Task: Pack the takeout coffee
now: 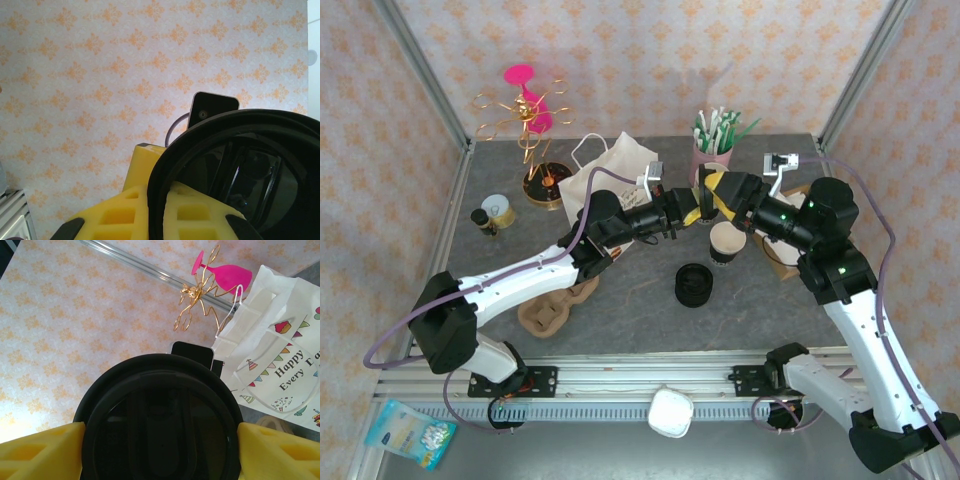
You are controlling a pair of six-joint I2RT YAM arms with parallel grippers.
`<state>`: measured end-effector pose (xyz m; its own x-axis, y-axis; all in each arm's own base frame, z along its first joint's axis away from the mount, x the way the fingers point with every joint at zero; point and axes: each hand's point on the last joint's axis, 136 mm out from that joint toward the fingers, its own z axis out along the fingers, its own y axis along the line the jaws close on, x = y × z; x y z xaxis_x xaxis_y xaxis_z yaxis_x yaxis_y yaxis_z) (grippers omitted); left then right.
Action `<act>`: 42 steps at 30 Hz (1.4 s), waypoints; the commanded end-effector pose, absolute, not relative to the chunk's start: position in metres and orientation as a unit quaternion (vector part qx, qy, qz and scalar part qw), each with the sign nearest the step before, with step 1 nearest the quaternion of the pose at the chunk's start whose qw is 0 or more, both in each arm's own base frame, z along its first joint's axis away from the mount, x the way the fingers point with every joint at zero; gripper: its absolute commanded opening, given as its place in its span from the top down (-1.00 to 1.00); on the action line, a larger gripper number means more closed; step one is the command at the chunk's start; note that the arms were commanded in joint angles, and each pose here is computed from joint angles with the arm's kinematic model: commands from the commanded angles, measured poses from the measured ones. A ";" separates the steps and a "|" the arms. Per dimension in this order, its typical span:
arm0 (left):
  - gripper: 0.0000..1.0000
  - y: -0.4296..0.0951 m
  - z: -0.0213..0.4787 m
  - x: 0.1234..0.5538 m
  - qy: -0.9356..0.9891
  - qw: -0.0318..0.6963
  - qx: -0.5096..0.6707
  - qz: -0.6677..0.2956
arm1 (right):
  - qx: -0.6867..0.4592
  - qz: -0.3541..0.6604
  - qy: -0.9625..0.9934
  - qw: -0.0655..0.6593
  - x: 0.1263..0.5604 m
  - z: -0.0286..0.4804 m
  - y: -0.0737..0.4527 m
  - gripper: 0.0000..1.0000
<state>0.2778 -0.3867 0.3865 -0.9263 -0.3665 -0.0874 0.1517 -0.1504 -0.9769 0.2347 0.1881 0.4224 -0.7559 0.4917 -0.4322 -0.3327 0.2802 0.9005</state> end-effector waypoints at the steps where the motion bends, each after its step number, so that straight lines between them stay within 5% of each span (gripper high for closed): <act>1: 0.79 -0.383 0.412 0.272 0.608 0.182 -0.060 -0.770 | 0.037 0.607 0.709 0.359 0.230 0.438 0.189 -0.48; 15: 0.74 -0.382 0.404 0.277 0.625 0.193 -0.068 -0.754 | 0.042 0.599 0.710 0.368 0.229 0.440 0.186 -0.42; 33: 0.40 -0.363 0.392 0.287 0.647 0.227 -0.092 -0.722 | 0.062 0.570 0.727 0.378 0.237 0.431 0.178 -0.42; 42: 0.37 -0.329 0.370 0.300 0.698 0.304 -0.116 -0.638 | 0.110 0.446 0.786 0.413 0.260 0.401 0.148 -0.41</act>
